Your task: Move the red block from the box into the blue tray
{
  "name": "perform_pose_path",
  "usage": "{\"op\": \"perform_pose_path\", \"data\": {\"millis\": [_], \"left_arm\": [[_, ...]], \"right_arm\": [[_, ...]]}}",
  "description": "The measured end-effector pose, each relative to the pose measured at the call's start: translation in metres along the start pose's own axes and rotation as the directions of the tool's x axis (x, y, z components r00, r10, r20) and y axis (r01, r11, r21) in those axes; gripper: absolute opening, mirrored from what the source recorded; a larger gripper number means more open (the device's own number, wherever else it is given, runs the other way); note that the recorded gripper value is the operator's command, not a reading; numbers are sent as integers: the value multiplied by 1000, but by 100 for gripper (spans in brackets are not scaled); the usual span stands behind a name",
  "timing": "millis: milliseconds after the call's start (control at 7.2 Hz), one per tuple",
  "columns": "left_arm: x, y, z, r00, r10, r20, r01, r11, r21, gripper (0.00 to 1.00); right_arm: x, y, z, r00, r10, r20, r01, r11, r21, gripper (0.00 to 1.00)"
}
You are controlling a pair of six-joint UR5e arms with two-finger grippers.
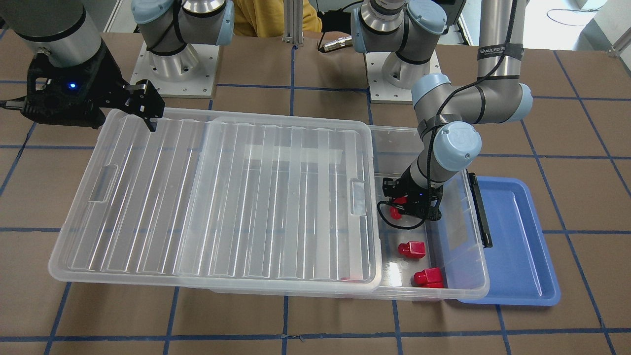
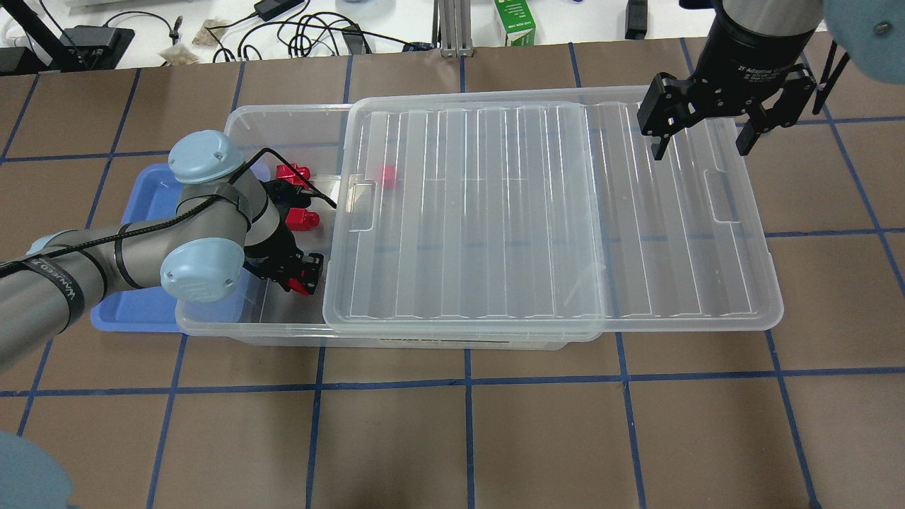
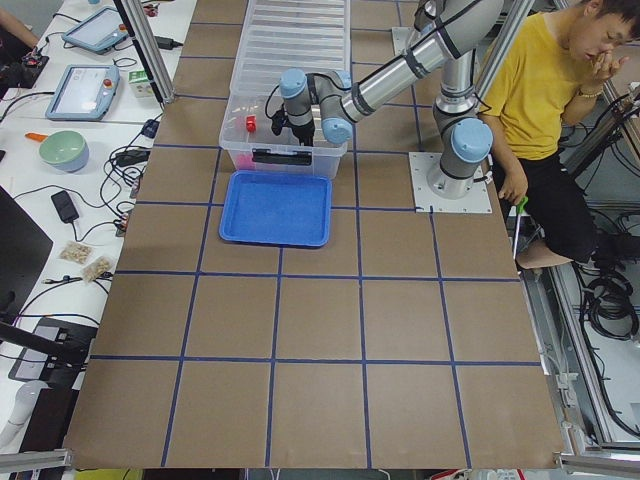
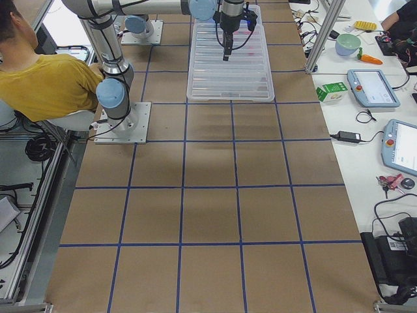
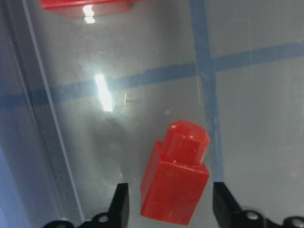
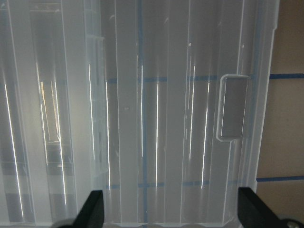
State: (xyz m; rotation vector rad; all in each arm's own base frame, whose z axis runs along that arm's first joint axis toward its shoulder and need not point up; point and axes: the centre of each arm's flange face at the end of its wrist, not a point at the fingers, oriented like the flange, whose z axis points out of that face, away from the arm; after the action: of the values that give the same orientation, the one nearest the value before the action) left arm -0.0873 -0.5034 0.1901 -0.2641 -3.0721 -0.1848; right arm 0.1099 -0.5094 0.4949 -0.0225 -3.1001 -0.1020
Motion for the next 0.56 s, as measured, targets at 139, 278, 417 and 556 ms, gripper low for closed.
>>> {"op": "perform_pose_path", "data": {"millis": [139,278,417,556], "left_arm": [[0,-1,-8,1000,3,8,-4,1000,26,0],[-1,-4,-17,1000,5,16,-6,999,46,0],[0,-5,-28,1000,5,22,-7,998,61,0],[0,-5,-44,1000,4,25,-6,998,69,0]], "right_arm": [[0,0,0,1000,0,0,0,1000,1,100],[0,0,0,1000,0,0,0,1000,3,100],[0,0,0,1000,0,0,0,1000,3,100],[0,0,0,1000,0,0,0,1000,4,100]]}}
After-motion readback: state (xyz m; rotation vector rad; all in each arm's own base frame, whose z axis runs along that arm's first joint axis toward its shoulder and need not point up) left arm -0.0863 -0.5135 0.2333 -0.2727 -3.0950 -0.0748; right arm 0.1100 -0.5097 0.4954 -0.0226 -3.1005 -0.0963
